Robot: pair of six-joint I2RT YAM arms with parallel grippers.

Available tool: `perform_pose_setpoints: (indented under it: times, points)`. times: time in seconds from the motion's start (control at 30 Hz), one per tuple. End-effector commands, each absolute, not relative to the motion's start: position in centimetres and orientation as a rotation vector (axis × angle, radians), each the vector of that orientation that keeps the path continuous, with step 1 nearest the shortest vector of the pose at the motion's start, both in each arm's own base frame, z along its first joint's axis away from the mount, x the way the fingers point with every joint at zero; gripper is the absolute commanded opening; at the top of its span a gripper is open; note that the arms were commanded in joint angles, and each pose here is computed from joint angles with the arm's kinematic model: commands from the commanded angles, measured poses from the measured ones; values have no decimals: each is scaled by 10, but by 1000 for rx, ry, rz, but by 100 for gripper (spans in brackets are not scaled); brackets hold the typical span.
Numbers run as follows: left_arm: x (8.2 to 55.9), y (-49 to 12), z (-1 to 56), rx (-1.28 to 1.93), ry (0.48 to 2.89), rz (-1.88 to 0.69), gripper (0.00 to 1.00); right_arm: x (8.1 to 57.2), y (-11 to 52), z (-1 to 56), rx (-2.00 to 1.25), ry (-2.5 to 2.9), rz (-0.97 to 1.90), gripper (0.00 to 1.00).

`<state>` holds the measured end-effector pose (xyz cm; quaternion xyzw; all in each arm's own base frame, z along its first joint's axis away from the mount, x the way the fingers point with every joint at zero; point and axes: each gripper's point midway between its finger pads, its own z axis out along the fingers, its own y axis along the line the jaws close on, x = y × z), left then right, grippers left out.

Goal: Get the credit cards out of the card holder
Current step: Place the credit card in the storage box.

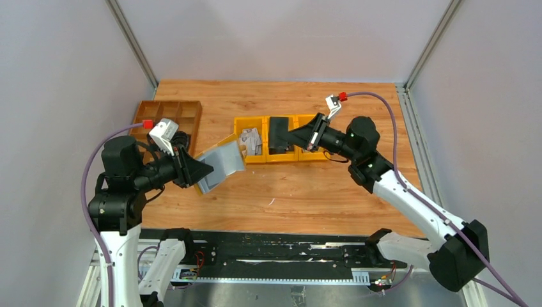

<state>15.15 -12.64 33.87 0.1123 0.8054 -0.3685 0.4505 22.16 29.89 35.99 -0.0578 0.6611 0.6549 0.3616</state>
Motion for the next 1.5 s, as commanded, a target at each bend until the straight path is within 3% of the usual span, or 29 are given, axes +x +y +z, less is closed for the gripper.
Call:
perform_pose_setpoints:
  times: [0.0, 0.33, 0.63, 1.0, 1.47]
  points:
    - [146, -117, 342, 358, 1956, -788, 0, 269, 289, 286, -92, 1963, 1323, 0]
    - [134, -119, 333, 414, 1995, -798, 0, 361, 311, 177, -19, 2191, 996, 0]
    - [125, -121, 333, 440, 1998, -813, 0, 415, 313, 136, 7, 2250, 827, 0]
    - [122, -127, 335, 462, 1994, -868, 0, 426, 307, 105, 19, 2310, 781, 0]
    - [118, -128, 335, 464, 1982, -870, 0, 414, 295, 123, -17, 2302, 937, 0]
